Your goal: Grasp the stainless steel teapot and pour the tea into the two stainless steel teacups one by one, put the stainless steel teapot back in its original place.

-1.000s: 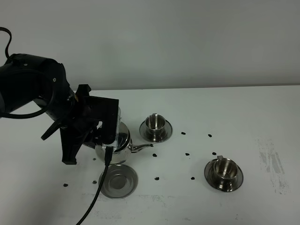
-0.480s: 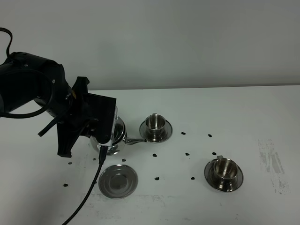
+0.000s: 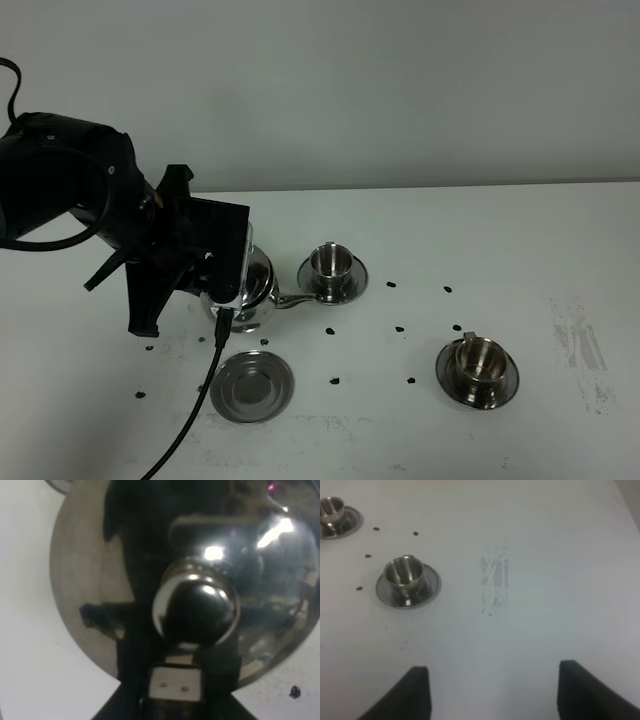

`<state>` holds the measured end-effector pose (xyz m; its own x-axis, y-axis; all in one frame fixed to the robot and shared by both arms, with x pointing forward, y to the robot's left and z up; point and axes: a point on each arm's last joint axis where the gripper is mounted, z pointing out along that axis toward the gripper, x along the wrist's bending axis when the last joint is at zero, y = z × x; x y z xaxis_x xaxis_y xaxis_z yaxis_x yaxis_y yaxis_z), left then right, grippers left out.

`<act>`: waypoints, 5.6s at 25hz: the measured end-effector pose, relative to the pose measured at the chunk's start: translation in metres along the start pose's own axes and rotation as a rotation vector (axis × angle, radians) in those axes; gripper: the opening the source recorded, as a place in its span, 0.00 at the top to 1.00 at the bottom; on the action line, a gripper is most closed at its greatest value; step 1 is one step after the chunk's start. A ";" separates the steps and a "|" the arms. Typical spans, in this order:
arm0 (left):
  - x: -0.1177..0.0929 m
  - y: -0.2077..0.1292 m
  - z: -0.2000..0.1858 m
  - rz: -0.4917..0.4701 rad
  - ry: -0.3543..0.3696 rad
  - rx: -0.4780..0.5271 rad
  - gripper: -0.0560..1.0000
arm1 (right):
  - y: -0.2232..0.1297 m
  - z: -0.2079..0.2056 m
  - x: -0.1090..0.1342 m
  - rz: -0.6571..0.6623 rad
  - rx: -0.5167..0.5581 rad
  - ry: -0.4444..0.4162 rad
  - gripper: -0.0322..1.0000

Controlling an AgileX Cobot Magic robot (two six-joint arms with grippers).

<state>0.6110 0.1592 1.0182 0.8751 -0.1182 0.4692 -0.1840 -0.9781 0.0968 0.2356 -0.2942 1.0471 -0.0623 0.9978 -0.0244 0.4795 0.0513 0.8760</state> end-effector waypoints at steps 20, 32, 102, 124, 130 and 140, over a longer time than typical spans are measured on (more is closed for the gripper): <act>0.057 -0.034 0.024 -0.092 -0.024 -0.063 0.70 | 0.000 0.000 0.000 0.000 0.000 0.000 0.43; 0.073 -0.059 0.039 -0.097 -0.025 0.002 0.70 | 0.000 0.000 0.000 0.000 0.000 0.000 0.43; 0.107 -0.044 0.099 0.207 0.180 -0.017 0.70 | 0.000 0.000 0.000 0.000 0.000 0.000 0.43; 0.113 -0.036 0.103 0.348 0.269 0.015 0.70 | 0.000 0.000 0.000 0.000 0.000 0.000 0.43; 0.116 -0.035 0.102 0.390 0.310 0.027 0.70 | 0.000 0.000 0.000 0.000 0.000 0.000 0.43; 0.116 -0.023 0.102 0.456 0.325 0.009 0.70 | 0.000 0.000 0.000 0.000 0.000 0.000 0.43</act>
<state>0.7624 0.1502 0.9810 0.5245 -0.4725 0.7083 -0.5066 -0.8418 -0.1864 0.2356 -0.2942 1.0471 -0.0623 0.9978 -0.0244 0.4795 0.0513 0.8760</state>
